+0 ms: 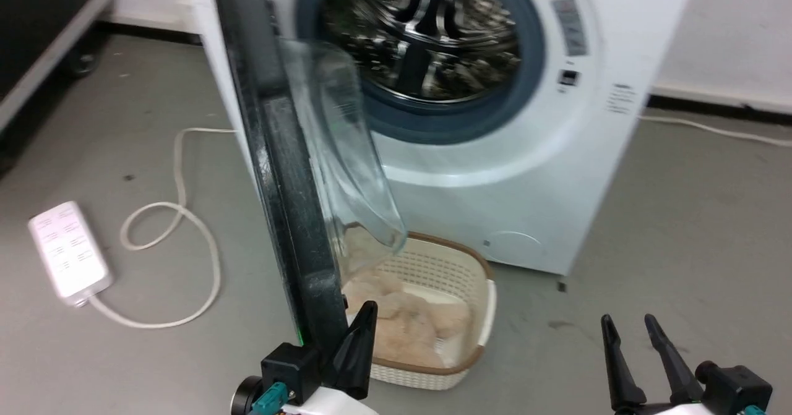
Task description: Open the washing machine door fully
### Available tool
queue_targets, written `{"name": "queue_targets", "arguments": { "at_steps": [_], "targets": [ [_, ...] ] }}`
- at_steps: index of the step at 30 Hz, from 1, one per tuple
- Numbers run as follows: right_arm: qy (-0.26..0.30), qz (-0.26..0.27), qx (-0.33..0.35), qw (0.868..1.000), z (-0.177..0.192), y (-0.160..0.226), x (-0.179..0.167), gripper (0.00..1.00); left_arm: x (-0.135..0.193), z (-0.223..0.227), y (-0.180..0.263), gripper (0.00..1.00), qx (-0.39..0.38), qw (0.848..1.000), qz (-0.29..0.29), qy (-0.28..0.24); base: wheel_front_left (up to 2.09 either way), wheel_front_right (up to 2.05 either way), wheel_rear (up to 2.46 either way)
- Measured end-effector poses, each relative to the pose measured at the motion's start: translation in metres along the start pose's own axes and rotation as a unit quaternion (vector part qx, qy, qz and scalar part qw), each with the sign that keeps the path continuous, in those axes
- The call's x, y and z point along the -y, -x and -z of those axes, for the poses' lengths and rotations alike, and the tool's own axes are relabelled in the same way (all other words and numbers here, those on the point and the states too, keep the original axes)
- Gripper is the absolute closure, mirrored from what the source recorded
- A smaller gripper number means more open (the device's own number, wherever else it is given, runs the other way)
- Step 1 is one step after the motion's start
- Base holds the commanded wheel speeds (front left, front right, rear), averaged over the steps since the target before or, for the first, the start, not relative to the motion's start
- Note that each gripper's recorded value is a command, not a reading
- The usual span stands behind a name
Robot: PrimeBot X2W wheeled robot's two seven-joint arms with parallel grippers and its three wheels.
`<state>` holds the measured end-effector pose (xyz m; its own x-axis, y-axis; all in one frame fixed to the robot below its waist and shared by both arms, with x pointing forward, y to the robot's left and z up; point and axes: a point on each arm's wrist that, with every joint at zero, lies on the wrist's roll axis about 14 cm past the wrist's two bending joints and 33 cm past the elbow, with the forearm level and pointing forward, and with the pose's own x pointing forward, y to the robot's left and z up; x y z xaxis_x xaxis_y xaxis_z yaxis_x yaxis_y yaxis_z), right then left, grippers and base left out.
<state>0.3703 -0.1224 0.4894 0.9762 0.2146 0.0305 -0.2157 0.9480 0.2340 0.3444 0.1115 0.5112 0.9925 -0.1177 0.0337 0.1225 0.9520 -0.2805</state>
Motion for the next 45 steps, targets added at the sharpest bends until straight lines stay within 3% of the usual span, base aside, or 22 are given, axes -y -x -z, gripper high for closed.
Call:
{"name": "queue_targets", "arguments": {
  "at_steps": [9, 20, 34, 40, 45],
  "targets": [
    [-0.006, -0.078, -0.015, 0.997, 0.009, -0.019, -0.050, 0.00, -0.060, -0.022, 0.033, 1.00, 0.033, 0.994, -0.099, -0.011, 0.00, 0.00, 0.00],
    [-0.009, -0.128, -0.049, 0.990, 0.032, -0.038, -0.081, 0.00, -0.169, -0.056, 0.075, 1.00, 0.043, 0.968, -0.243, -0.049, 0.00, 0.00, 0.00],
    [-0.002, -0.105, -0.094, 0.990, 0.068, -0.071, -0.058, 0.00, -0.315, -0.106, 0.065, 1.00, -0.004, 0.924, -0.367, -0.107, 0.00, 0.00, 0.00],
    [0.000, -0.075, -0.107, 0.991, 0.078, -0.070, -0.035, 0.00, -0.343, -0.107, 0.046, 1.00, -0.009, 0.916, -0.383, -0.123, 0.00, 0.00, 0.00],
    [0.004, -0.068, -0.092, 0.993, 0.068, -0.068, -0.031, 0.00, -0.340, -0.119, 0.041, 1.00, 0.026, 0.919, -0.370, -0.136, 0.00, 0.00, 0.00]
  ]
}}
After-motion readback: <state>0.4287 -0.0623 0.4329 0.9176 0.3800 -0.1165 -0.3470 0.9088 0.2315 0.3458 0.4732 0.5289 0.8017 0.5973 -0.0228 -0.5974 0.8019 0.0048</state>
